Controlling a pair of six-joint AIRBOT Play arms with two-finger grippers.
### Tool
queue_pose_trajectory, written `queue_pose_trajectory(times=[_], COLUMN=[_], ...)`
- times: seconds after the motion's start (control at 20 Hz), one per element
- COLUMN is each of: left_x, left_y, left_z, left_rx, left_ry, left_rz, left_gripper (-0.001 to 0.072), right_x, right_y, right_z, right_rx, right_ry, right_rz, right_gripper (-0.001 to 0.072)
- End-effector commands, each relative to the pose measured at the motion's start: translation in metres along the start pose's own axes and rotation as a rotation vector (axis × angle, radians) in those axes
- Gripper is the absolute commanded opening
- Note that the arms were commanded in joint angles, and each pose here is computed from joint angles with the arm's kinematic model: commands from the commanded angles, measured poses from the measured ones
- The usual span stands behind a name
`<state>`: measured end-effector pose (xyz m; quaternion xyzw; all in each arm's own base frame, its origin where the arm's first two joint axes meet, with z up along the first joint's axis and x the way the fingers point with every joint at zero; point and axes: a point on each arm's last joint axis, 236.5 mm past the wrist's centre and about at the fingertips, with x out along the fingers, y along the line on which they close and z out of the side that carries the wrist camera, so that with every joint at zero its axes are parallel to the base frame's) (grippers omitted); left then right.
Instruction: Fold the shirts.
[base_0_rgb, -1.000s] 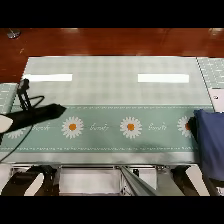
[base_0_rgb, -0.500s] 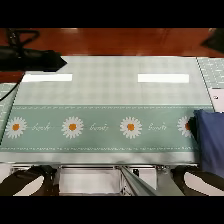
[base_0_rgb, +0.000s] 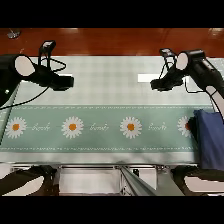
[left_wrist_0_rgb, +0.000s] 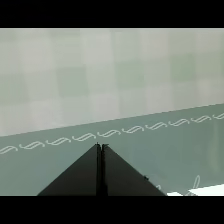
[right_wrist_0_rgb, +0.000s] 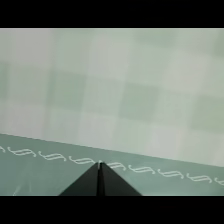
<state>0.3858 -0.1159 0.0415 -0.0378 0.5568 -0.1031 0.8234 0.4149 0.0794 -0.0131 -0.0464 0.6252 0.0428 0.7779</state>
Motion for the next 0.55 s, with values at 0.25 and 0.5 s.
queue_pose_trajectory(times=[0.25, 0.5], left_x=[0.0093, 0.0093], left_y=[0.0101, 0.0101], left_z=[-0.0137, -0.0137], left_rx=[-0.015, -0.015], left_ry=[0.067, 0.067], left_rz=[0.025, 0.025], left_gripper=[0.0023, 0.0024], right_x=[0.0108, 0.0108], right_y=[-0.0032, -0.0032], right_z=[-0.0048, -0.0048], right_rx=[-0.013, -0.013], right_ry=[0.018, 0.018], right_rz=[-0.032, -0.032], right_gripper=[0.0021, 0.002])
